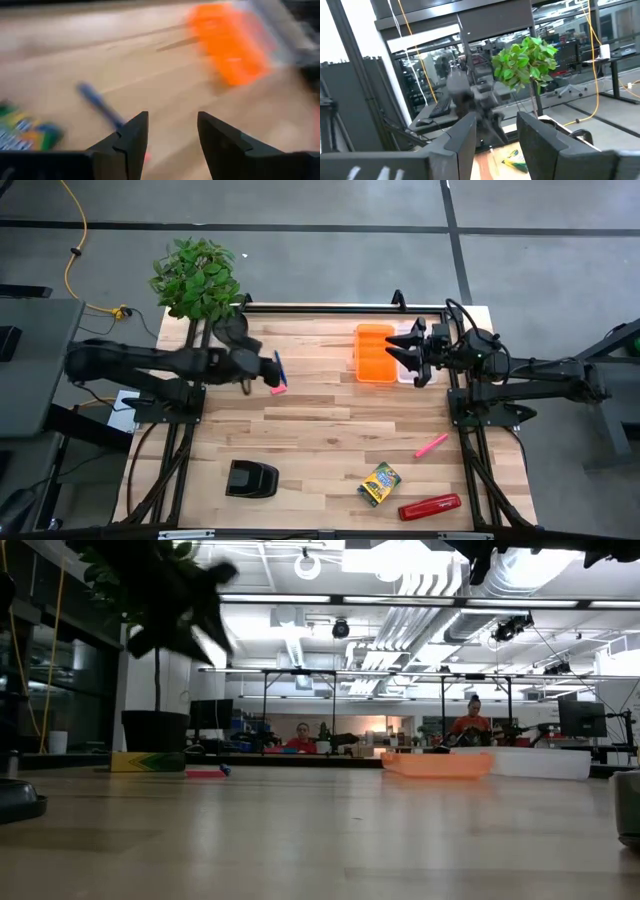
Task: Pack school essentials
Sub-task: Put the blue pen into the orange supply box
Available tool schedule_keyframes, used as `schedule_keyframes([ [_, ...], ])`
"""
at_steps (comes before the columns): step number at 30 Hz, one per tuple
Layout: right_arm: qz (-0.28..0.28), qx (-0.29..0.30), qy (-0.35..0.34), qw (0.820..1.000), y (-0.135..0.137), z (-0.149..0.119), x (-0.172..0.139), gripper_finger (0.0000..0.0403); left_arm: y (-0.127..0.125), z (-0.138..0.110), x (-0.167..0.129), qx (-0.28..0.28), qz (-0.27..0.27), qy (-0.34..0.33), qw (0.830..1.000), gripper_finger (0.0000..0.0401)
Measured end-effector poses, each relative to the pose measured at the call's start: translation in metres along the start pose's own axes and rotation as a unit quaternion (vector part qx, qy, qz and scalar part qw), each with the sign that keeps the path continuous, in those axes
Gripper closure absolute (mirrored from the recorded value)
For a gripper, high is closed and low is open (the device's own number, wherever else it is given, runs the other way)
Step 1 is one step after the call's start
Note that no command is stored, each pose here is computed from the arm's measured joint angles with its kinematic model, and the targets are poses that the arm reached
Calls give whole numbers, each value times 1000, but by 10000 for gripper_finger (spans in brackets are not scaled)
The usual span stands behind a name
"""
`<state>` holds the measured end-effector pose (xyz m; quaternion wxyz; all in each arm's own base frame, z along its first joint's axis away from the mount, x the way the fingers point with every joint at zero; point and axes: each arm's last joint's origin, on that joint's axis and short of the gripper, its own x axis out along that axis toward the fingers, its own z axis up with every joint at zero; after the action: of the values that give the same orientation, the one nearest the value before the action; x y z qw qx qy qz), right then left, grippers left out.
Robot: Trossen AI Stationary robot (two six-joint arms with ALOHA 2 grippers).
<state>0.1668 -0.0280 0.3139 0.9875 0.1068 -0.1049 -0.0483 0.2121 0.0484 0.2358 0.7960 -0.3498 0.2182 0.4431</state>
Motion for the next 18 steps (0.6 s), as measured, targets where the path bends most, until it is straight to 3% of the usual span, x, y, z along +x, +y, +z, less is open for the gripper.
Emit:
schedule_keyframes([
  [3, 0, 0, 0, 1000, 0, 0, 0, 268, 0, -8, 26, -45, 53, 8, 998, 243],
  [6, 0, 6, 0, 1000, 0, 0, 0, 268, 1, -14, 48, -91, 74, 30, 993, 243],
  [13, -3, 12, 10, 1000, 0, -2, 0, 268, 13, -21, 92, -117, 107, 108, 982, 243],
  [18, -3, 12, 13, 1000, -1, -2, 0, 268, 23, -22, 112, -142, 136, 114, 974, 243],
])
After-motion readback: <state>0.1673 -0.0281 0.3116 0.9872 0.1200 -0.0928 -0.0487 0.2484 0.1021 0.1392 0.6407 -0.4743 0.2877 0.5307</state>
